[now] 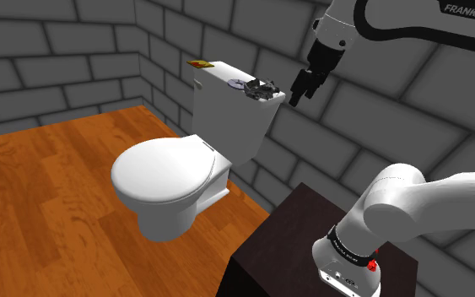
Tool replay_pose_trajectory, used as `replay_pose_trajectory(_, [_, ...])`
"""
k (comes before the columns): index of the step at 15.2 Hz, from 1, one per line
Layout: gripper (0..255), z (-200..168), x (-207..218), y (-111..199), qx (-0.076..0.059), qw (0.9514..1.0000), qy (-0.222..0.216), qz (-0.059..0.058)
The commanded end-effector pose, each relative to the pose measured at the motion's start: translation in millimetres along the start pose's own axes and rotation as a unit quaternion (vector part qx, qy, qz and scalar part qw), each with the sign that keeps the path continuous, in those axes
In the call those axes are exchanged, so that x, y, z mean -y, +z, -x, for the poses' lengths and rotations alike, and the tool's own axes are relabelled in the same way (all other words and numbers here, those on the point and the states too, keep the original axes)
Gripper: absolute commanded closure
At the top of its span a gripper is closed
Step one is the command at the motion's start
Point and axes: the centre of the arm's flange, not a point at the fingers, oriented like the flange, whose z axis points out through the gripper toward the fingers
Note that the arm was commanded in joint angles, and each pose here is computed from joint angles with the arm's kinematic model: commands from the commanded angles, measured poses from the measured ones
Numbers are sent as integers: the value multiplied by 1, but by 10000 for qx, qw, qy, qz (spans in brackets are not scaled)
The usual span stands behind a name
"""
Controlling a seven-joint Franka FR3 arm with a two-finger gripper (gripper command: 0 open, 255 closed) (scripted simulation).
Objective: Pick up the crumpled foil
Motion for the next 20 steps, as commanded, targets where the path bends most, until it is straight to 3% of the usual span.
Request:
replay_pose_trajectory(1, [0,0,0,0,0,10000,0,0])
replay_pose_trajectory(10, [0,-67,-97,36,138,9978,-641,-106])
replay_pose_trajectory(20, [0,-155,-193,80,291,9902,-1350,-223])
